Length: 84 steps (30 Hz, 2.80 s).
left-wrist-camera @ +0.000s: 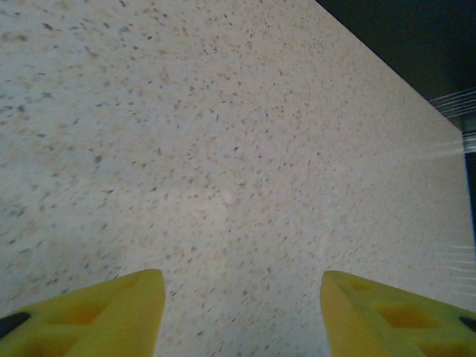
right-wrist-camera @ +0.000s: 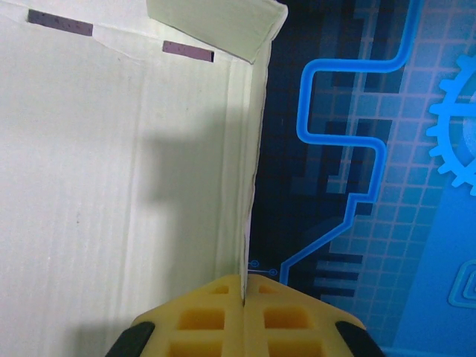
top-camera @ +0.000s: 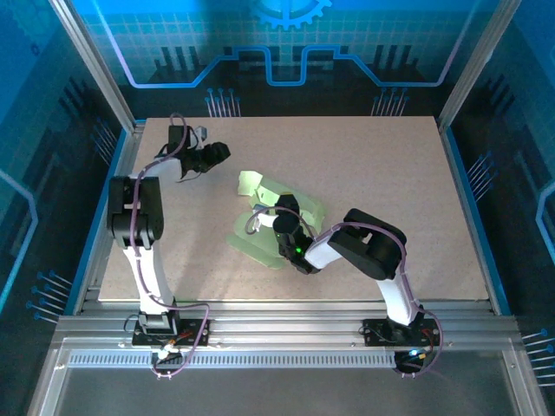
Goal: Fold the paper box
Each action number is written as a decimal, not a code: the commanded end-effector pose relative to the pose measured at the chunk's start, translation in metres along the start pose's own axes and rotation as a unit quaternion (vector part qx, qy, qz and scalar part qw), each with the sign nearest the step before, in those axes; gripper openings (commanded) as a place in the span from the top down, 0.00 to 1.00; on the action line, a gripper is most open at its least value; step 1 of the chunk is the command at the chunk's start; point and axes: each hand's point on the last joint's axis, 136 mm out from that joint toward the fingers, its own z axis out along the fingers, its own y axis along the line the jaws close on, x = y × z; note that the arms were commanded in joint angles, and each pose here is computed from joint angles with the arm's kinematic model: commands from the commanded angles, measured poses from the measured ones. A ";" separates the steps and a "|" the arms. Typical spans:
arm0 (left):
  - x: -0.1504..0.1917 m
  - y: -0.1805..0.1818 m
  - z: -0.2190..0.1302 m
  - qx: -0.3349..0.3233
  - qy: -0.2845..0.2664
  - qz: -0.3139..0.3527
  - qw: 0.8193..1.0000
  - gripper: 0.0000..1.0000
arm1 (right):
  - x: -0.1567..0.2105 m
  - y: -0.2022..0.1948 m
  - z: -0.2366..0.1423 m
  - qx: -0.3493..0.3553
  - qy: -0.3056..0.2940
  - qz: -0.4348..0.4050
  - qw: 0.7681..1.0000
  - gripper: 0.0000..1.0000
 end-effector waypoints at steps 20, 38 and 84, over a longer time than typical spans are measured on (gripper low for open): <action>0.092 -0.038 0.039 0.076 0.193 0.049 0.977 0.57 | 0.009 -0.019 0.001 -0.003 0.006 0.064 0.998 1.00; 0.112 -0.073 0.004 0.186 0.147 0.099 0.966 0.56 | 0.026 -0.011 0.007 -0.032 0.023 0.092 0.995 1.00; 0.174 -0.071 0.013 0.150 0.113 0.269 0.945 0.64 | 0.035 0.001 -0.005 -0.102 0.007 0.118 0.988 1.00</action>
